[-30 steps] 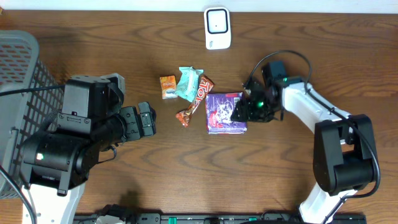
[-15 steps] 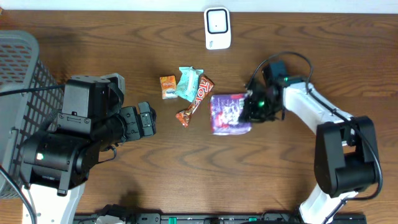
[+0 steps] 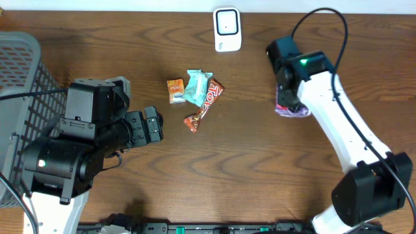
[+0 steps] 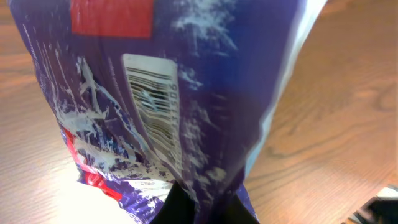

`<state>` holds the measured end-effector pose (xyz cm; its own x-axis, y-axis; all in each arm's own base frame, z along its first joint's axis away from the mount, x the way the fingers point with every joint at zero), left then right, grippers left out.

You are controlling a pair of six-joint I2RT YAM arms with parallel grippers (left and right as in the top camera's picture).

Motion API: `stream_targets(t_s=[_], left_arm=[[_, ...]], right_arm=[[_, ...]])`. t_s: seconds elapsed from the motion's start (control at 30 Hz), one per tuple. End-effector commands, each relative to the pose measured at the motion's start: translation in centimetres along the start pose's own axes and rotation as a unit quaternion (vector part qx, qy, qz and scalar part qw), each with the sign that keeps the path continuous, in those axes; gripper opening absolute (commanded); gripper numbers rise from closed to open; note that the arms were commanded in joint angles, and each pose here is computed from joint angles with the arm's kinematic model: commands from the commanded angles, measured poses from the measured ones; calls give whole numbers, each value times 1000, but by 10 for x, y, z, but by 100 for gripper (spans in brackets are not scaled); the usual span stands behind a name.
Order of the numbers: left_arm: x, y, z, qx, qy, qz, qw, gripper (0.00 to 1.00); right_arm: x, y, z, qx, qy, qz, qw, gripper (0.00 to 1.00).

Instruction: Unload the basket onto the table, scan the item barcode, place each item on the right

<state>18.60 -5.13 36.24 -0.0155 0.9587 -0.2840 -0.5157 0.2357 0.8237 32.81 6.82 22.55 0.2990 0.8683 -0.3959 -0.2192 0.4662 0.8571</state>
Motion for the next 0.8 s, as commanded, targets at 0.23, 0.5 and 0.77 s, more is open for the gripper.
stream_targets(t_s=[0.23, 0.5, 0.77], left_arm=[[0, 1, 0, -1, -5, 3, 1000, 98], [0, 1, 0, 0, -5, 3, 1000, 98], [0, 1, 0, -1, -5, 3, 1000, 98]], right_arm=[[25, -47, -30, 15, 9, -27, 999, 1], [69, -32, -36, 9, 27, 91, 995, 28], [109, -8, -44, 36, 43, 241, 969, 44]])
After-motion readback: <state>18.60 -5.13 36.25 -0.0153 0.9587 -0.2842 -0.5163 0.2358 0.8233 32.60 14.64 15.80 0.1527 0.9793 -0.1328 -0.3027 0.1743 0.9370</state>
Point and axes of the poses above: each gripper's point midway between its finger pads, its own y axis back along the fingers, its own x axis along the line the jaws close on, z = x × y, the point moved 9 cm from there along y, back along the fingers, and after that the axes turned 3 degrees about -y, right-handed, at the moved point
